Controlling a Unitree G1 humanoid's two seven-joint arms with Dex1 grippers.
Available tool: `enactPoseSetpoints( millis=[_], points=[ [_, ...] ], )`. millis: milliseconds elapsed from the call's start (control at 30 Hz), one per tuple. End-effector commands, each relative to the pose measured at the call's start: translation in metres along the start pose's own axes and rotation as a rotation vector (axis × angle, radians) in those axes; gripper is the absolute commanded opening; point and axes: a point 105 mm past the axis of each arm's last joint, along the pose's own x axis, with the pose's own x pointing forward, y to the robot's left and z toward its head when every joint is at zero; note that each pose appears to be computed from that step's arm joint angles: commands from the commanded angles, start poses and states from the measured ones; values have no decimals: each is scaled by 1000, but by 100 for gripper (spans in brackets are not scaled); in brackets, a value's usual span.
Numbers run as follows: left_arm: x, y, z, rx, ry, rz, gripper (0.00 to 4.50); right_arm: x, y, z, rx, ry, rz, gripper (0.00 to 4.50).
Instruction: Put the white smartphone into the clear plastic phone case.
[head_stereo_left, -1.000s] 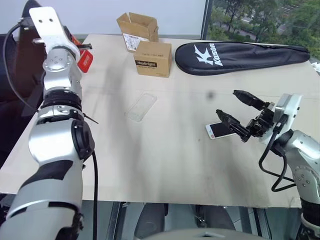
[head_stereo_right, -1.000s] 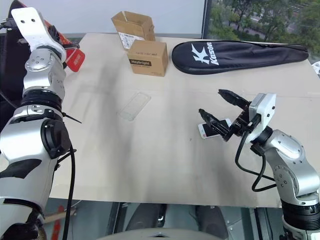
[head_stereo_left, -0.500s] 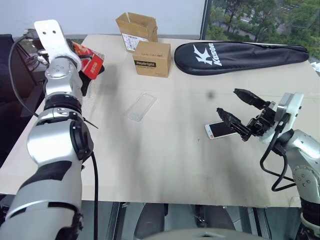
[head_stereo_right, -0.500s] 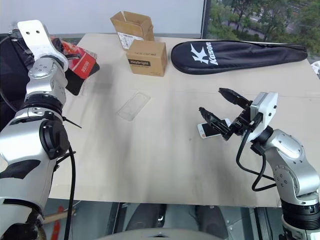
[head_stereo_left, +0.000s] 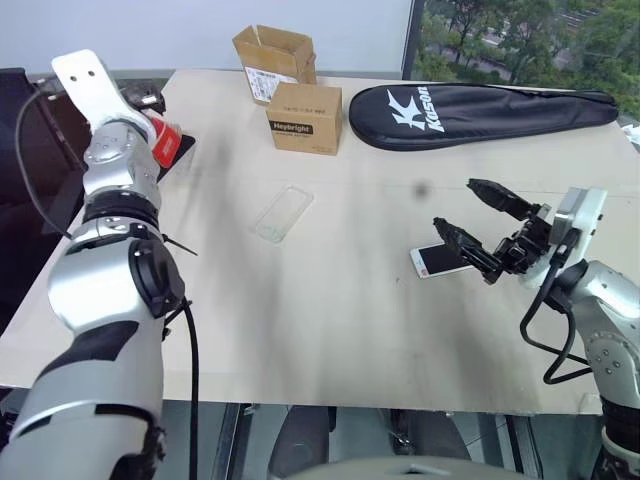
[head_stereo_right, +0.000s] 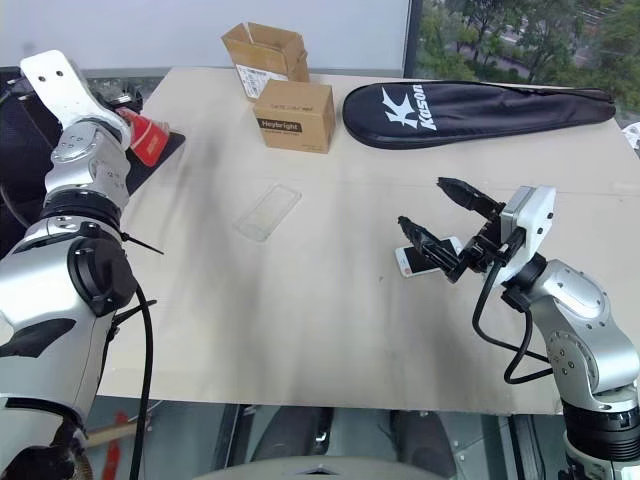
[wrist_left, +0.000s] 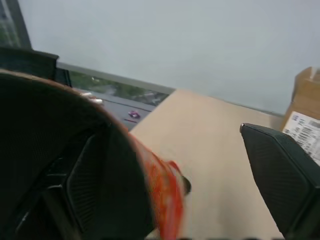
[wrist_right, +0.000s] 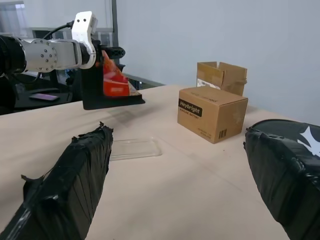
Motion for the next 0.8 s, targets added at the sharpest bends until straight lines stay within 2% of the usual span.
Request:
enactPoseSetpoints(
  millis=[33, 167, 267, 367, 600, 800],
  points=[
    [1, -12, 8, -70, -10, -60, 443, -1, -1, 13, -46, -38, 2, 450],
    [-1, -28, -7, -209, 64, -117, 443, -1, -1, 13, -46, -39, 1, 450],
    [-2, -42, -17, -501, 144, -127, 443, -1, -2, 14, -48, -39, -3, 450],
    [-3, -48, -19, -573, 168, -137, 443, -1, -2, 14, -48, -38, -3, 450],
    [-9, -70, -24, -484, 199, -251, 443, 1, -2, 15, -49, -40, -2, 450],
    [-33, -97, -43, -218, 252, -506, 443, -1, -2, 14, -49, -34, -17, 450]
  ],
)
